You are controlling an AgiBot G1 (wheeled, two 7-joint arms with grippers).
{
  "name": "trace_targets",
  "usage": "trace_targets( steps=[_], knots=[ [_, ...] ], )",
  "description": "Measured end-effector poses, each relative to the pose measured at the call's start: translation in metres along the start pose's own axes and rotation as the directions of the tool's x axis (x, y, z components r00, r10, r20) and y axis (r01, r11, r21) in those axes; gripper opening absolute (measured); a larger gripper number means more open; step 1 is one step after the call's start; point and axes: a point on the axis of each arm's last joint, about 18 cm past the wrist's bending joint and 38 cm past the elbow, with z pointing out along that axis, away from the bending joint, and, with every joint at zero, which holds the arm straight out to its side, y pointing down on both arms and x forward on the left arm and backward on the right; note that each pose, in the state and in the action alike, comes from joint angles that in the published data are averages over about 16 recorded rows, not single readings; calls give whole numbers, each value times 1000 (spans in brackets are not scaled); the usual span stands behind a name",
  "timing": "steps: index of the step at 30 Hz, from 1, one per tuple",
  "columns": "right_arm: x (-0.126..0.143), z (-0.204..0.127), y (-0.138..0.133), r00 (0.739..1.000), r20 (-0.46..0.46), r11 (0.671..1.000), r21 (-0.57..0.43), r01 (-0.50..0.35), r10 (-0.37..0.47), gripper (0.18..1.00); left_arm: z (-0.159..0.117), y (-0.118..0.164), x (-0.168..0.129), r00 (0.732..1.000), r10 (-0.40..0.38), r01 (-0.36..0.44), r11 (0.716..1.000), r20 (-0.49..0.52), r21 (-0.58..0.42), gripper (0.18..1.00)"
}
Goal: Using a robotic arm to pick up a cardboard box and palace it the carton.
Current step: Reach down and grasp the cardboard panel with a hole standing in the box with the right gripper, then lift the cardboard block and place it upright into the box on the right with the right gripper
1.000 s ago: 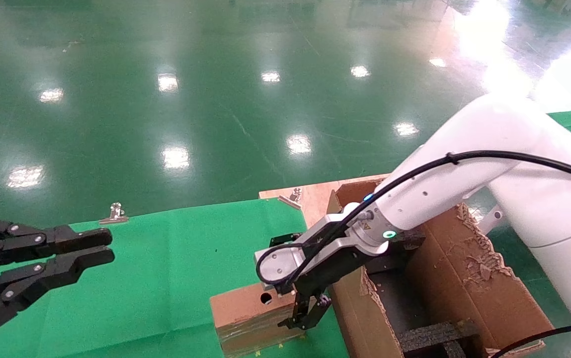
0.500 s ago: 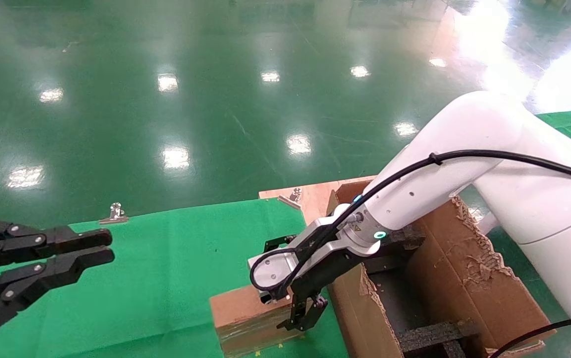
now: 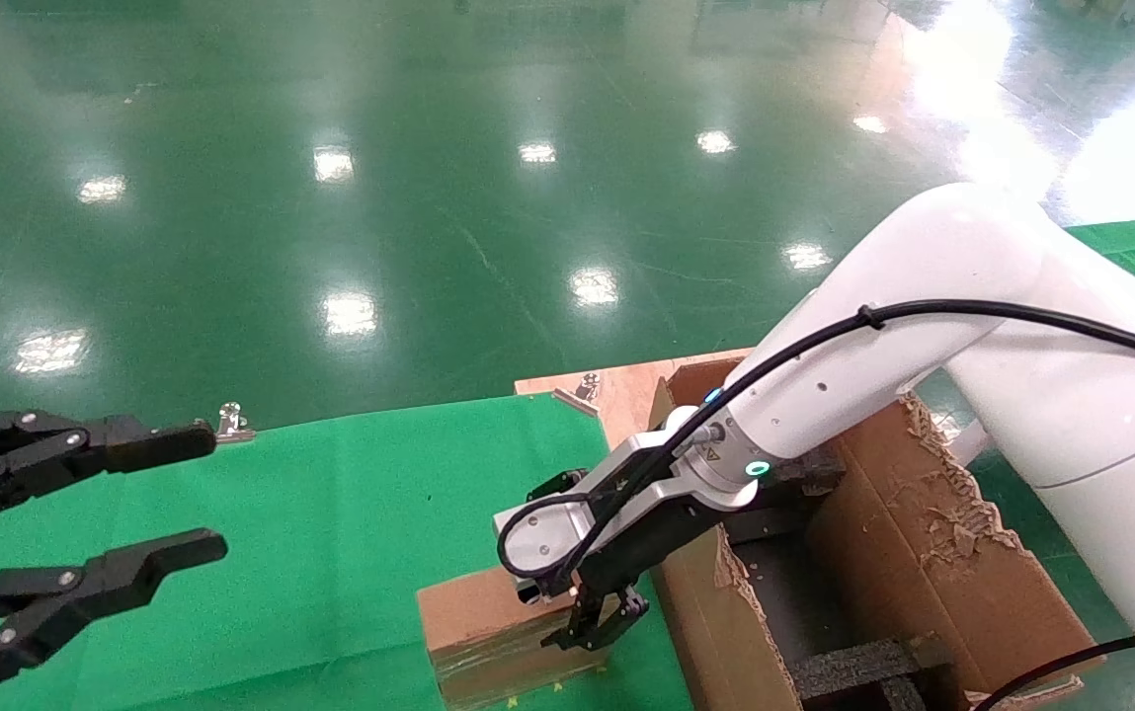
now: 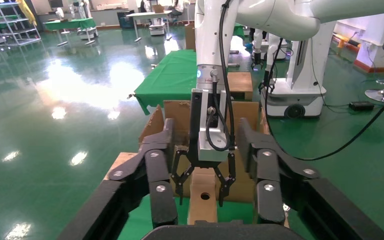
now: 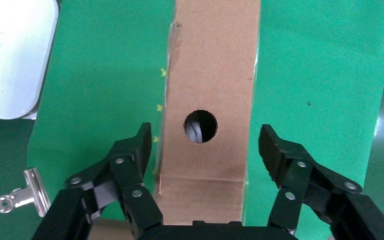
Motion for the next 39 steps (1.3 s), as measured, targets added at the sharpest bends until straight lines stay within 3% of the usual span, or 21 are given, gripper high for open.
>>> trace_targets(
  steps=[20, 29, 39],
  knots=[
    [12, -17, -2, 999, -31, 1000, 19, 12, -12, 448, 0, 0, 0, 1000, 0, 0, 1000, 0, 0, 849],
    [48, -79, -10, 990, -124, 996, 45, 73, -67, 343, 0, 0, 0, 1000, 0, 0, 1000, 0, 0, 960],
    [75, -159, -25, 966, -228, 988, 65, 138, -120, 329, 0, 0, 0, 1000, 0, 0, 1000, 0, 0, 998]
  ],
)
